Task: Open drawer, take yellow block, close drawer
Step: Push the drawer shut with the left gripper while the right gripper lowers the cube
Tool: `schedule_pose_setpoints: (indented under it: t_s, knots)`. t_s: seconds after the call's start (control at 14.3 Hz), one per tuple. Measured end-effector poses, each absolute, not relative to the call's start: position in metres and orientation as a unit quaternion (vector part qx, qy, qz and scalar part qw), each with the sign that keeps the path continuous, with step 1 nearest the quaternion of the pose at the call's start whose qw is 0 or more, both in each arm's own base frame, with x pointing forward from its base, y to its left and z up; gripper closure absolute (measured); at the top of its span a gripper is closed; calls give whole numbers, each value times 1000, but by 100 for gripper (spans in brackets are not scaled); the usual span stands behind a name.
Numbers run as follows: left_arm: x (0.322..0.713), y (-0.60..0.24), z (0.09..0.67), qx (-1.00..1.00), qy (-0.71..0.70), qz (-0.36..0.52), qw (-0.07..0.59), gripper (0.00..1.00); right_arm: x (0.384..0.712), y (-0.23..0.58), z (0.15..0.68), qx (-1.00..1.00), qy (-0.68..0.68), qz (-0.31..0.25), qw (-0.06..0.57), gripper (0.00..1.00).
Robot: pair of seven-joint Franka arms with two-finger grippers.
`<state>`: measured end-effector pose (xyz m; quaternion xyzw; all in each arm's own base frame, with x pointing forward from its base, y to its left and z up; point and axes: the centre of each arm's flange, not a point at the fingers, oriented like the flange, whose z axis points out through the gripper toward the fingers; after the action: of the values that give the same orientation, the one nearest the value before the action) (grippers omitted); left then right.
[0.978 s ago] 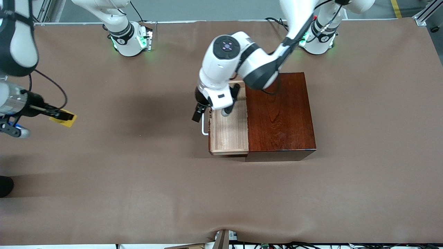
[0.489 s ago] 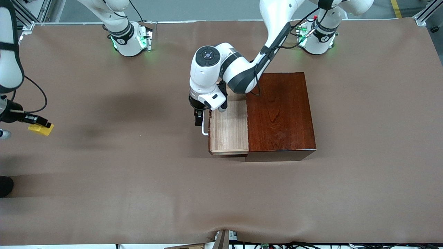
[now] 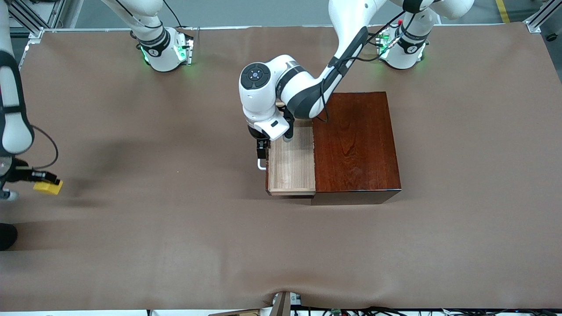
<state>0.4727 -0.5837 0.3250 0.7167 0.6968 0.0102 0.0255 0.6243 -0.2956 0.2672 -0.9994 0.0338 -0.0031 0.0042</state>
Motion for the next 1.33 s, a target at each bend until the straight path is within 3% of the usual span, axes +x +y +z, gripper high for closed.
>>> schedule_pose_setpoints:
  t_s: [0.35,0.77,1.12,1.33]
  knots:
    - [494,-545,321,711,702,21,-47,0,649,-310,226,-1000,-2,11,-23,44]
    - [527,-484,316,677,723,54,-129,0,626,-331,211,-998,-6,54,-5,44]
    - [524,-490,321,685,716,56,-123,0,604,-318,213,-997,-8,73,9,44]
    - [507,-530,371,710,699,61,-61,0,593,-300,235,-997,-15,74,14,44]
